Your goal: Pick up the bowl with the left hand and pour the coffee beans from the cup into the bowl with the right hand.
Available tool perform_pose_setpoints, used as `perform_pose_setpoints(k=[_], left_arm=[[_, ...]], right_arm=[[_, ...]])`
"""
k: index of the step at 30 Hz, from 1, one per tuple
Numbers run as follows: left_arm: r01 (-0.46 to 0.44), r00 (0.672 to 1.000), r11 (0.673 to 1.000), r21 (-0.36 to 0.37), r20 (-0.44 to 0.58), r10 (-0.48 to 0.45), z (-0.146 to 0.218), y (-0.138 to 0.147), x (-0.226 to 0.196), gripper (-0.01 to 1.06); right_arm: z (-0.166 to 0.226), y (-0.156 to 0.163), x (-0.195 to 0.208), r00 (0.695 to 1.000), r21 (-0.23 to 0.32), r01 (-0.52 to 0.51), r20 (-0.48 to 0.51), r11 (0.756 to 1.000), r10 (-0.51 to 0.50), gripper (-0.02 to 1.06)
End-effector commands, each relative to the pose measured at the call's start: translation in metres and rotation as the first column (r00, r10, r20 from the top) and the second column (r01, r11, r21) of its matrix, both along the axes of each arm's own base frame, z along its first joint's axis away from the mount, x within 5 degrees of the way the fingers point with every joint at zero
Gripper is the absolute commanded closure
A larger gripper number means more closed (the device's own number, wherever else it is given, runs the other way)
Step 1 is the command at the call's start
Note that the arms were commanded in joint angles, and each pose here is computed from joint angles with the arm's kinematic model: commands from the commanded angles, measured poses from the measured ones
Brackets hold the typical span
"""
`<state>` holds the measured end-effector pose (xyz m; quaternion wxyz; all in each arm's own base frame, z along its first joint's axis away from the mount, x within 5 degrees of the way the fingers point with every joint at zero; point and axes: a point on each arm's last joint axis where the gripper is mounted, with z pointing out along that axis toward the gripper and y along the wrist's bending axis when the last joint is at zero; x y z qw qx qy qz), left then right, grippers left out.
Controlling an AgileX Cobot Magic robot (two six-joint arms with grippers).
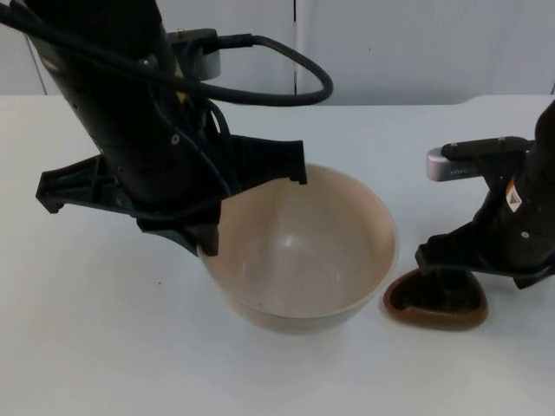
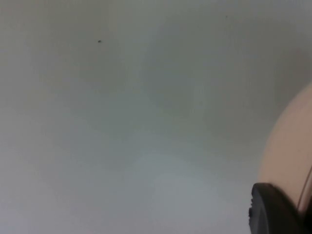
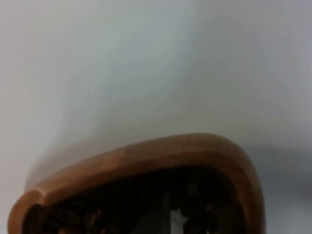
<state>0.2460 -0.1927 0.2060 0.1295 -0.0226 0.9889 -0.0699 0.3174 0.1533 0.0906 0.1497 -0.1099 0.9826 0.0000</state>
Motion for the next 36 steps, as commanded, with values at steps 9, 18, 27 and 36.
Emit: perform_pose_setpoints(k=[9,18,27,36], left_arm=[[0.000,1.000,1.000,-0.005,0.005,0.000,0.001,0.000,-0.002,1.05],[0.000,1.000,1.000,-0.005,0.005,0.000,0.001,0.000,-0.002,1.05],[0.000,1.000,1.000,-0.005,0.005,0.000,0.001,0.000,-0.002,1.05],[0.000,1.000,1.000,-0.005,0.005,0.000,0.001,0.000,-0.002,1.05]], right_arm=[[-0.002,-0.002,0.000,1.000,-0.006,0.003,-0.006,1.000,-0.003,0.60],[-0.003,-0.003,0.000,1.000,-0.012,0.005,-0.012,1.000,-0.005,0.94],[0.013,-0.003,0.000,1.000,0.003,0.007,0.021,1.000,-0.007,1.05],[0.063,-0.008,-0.006,0.996,0.014,0.015,0.090,1.000,-0.017,1.05]])
